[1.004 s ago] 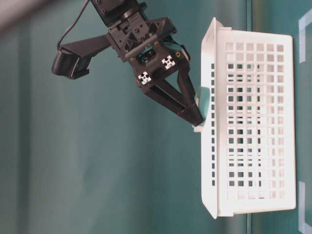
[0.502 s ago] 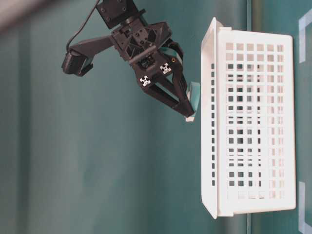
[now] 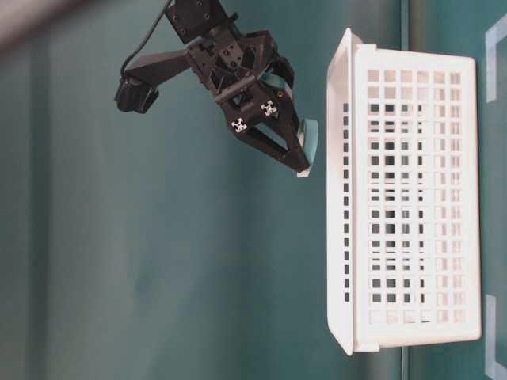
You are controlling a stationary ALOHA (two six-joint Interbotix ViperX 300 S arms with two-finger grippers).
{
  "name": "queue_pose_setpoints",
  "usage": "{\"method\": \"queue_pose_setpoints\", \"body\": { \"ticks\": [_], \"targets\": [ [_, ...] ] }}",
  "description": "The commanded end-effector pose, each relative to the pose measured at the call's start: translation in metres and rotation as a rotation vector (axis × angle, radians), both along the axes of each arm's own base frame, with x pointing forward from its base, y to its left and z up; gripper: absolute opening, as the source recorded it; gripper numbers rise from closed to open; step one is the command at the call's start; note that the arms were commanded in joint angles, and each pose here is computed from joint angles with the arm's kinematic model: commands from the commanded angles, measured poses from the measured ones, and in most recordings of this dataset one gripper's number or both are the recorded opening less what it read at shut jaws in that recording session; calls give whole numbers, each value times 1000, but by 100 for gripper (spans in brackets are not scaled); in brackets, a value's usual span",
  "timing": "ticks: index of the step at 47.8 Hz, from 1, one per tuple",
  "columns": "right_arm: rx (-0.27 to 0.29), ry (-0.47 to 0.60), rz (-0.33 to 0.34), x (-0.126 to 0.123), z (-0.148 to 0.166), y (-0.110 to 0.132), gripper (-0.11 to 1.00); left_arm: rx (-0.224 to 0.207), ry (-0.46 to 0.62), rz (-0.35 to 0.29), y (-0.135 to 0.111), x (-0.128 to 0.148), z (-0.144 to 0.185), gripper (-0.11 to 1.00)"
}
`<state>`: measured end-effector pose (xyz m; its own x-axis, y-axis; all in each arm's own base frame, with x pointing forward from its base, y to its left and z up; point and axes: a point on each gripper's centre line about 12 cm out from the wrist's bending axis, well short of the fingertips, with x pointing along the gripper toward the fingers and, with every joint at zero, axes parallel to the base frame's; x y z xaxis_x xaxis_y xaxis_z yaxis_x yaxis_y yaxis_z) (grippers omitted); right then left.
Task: Put the tape in the middle into the white basket.
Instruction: 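Lower the tape roll into the basket and open the right gripper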
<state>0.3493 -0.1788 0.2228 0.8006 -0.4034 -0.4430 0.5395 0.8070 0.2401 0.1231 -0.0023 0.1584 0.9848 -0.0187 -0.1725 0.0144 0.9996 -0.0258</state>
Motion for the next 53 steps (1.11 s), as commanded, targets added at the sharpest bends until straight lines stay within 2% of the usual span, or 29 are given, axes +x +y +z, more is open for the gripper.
{"method": "queue_pose_setpoints", "body": {
  "ticks": [1,16,28,43,45,49,53],
  "targets": [
    [-25,-41,-6,3,15,-5,65,-2,-9,3,0,1,5,45],
    [-22,-37,-12,1,14,-7,65,-2,-11,3,0,1,5,45],
    [-50,-19,1,1,12,-9,65,-2,-12,3,0,1,5,45],
    [-53,-9,4,1,10,-9,66,-2,-9,3,0,1,5,45],
    [-58,-10,8,1,10,-8,70,-2,-9,3,0,1,5,45],
    [-62,-5,11,1,10,-9,91,-2,-9,3,0,1,5,45],
    [-64,-8,11,1,11,-9,99,-2,-11,3,0,1,5,45]
  ]
}}
